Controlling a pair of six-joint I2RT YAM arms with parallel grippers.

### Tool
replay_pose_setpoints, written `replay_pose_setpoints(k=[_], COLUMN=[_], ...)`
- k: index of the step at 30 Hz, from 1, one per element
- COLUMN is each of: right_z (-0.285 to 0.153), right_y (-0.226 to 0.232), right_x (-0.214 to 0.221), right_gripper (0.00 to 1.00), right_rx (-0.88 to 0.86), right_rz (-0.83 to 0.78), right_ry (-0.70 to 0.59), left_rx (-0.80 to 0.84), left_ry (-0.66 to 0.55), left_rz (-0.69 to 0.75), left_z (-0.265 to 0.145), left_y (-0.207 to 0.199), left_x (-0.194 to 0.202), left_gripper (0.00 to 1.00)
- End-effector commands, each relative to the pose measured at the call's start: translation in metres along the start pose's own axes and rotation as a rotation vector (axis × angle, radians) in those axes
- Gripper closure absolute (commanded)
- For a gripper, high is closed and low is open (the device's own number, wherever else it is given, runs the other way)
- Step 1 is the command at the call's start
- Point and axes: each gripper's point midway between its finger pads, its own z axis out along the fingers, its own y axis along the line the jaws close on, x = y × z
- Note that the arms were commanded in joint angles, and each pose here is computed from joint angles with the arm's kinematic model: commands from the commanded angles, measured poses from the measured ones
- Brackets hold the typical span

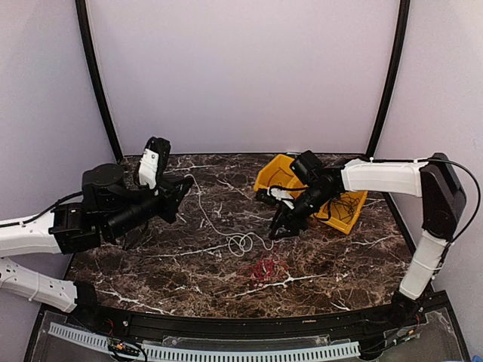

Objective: Untangle the cables

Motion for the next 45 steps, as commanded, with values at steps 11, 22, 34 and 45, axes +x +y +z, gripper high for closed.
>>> replay_pose_setpoints(k=[11, 22, 34, 45], right_z=[0.032, 0.05, 0.073, 0.066], right_y=[-0.023, -0.06, -0.07, -0.079], right_x=[-0.008, -0.031, -0.018, 0.05], right_gripper=[0.46, 0.44, 0.96, 1.0], right_rx=[0.157, 0.233, 0.184, 0.228], right_rz=[-0.114, -0.107, -0.037, 0.041], right_ry=[0.114, 0.112, 0.159, 0.258], left_rx=[-0.134, -0.13, -0.155, -0.576], left_ry=[0.234, 0.217, 0.191, -0.056], left_rz=[-0.125, -0.115, -0.069, 0.164], left_z=[0.005, 0.005, 0.002, -0.099], left_y=[0.033, 0.033, 0.038, 0.113], left_x=[0.144, 0.143, 0.123, -0.112], left_gripper=[1.0, 1.0, 1.0, 1.0])
